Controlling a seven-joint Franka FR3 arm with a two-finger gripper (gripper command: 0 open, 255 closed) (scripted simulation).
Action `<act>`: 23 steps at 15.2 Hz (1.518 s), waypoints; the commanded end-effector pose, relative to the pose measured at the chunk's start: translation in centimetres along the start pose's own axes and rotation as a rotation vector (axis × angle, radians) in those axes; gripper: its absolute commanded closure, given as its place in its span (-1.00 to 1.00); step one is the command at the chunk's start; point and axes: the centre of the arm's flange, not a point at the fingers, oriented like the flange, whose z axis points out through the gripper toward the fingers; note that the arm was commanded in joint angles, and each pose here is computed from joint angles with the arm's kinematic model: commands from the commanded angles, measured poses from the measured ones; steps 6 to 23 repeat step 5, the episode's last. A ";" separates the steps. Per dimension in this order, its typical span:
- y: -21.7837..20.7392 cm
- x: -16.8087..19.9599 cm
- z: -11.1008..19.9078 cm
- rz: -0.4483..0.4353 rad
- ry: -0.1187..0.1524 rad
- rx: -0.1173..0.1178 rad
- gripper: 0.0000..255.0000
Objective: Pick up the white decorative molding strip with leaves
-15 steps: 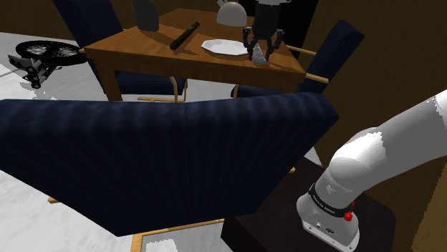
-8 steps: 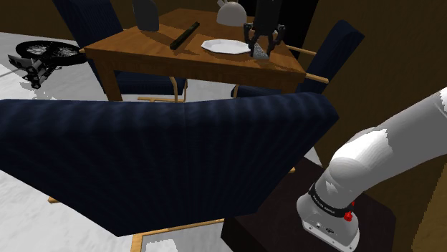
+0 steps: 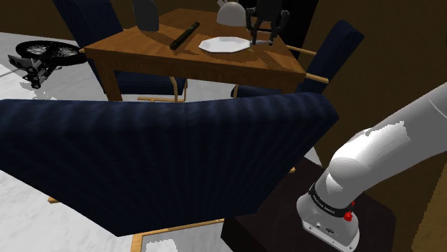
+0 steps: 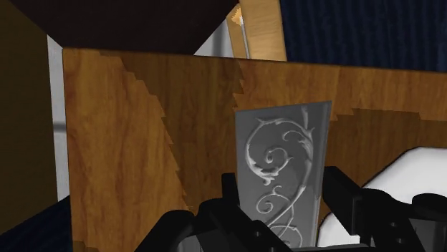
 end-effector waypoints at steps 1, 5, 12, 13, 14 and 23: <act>0.1 0.0 -1.0 0.000 0.000 0.000 1.00; 0.1 0.0 -2.2 0.000 0.000 0.000 1.00; 0.1 0.0 -2.2 0.000 0.000 0.000 1.00; 0.1 0.0 -2.2 0.000 0.000 0.000 1.00; 0.1 0.0 -2.2 0.000 0.000 0.000 1.00; 0.1 0.0 -2.2 0.000 0.000 0.000 1.00</act>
